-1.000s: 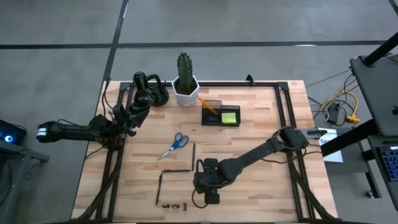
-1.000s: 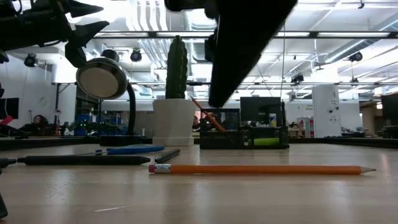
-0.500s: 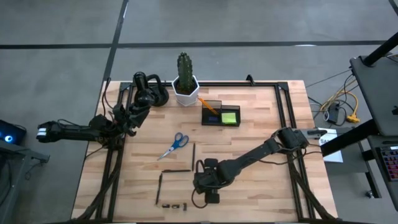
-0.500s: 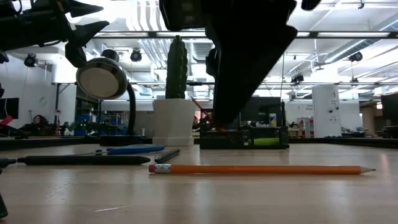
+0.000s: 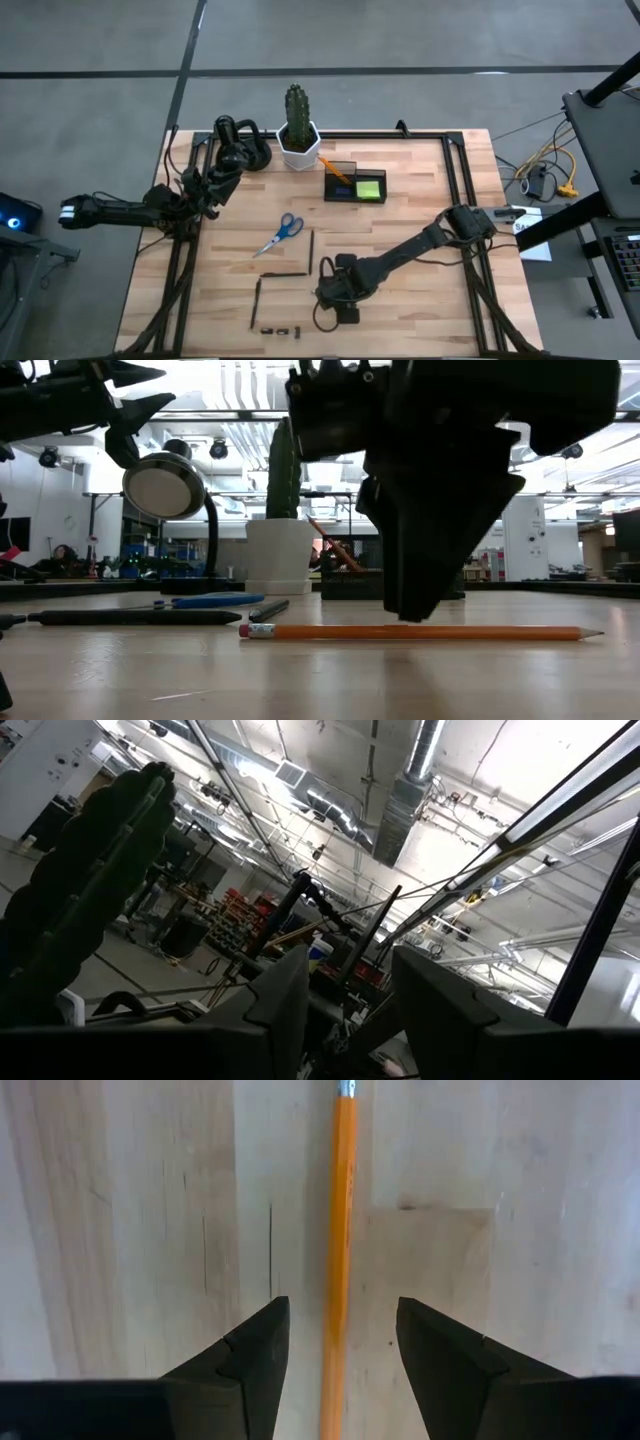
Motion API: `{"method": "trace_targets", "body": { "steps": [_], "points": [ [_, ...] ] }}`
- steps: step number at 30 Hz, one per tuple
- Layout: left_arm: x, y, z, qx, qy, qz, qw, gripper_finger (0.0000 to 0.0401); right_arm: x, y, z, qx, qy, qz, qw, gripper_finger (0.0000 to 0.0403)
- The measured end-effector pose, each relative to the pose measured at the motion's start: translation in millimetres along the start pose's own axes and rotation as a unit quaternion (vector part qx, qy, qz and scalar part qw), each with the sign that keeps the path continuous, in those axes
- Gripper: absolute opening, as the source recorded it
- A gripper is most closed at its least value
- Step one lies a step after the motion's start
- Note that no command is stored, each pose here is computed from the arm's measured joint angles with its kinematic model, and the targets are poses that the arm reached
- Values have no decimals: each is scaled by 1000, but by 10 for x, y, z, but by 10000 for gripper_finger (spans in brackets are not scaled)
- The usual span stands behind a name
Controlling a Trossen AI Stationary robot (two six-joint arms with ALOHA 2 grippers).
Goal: Pick and place office supplies into organizer
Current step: Put the pencil into the left section of the desk organizer
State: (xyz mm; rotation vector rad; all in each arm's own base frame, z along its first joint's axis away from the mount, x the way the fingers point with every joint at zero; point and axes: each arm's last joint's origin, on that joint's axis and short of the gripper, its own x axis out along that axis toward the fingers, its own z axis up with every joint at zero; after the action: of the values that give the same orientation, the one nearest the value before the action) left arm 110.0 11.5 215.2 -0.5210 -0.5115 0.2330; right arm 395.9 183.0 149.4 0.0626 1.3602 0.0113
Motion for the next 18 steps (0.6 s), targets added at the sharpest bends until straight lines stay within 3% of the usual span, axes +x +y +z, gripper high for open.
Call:
{"method": "trace_targets", "body": {
  "steps": [18],
  "points": [
    [0, 1, -1, 0, 0, 0, 1000, 130, 98, -39, -32, 2, 6, 23, 1000, 163]
  ]
}}
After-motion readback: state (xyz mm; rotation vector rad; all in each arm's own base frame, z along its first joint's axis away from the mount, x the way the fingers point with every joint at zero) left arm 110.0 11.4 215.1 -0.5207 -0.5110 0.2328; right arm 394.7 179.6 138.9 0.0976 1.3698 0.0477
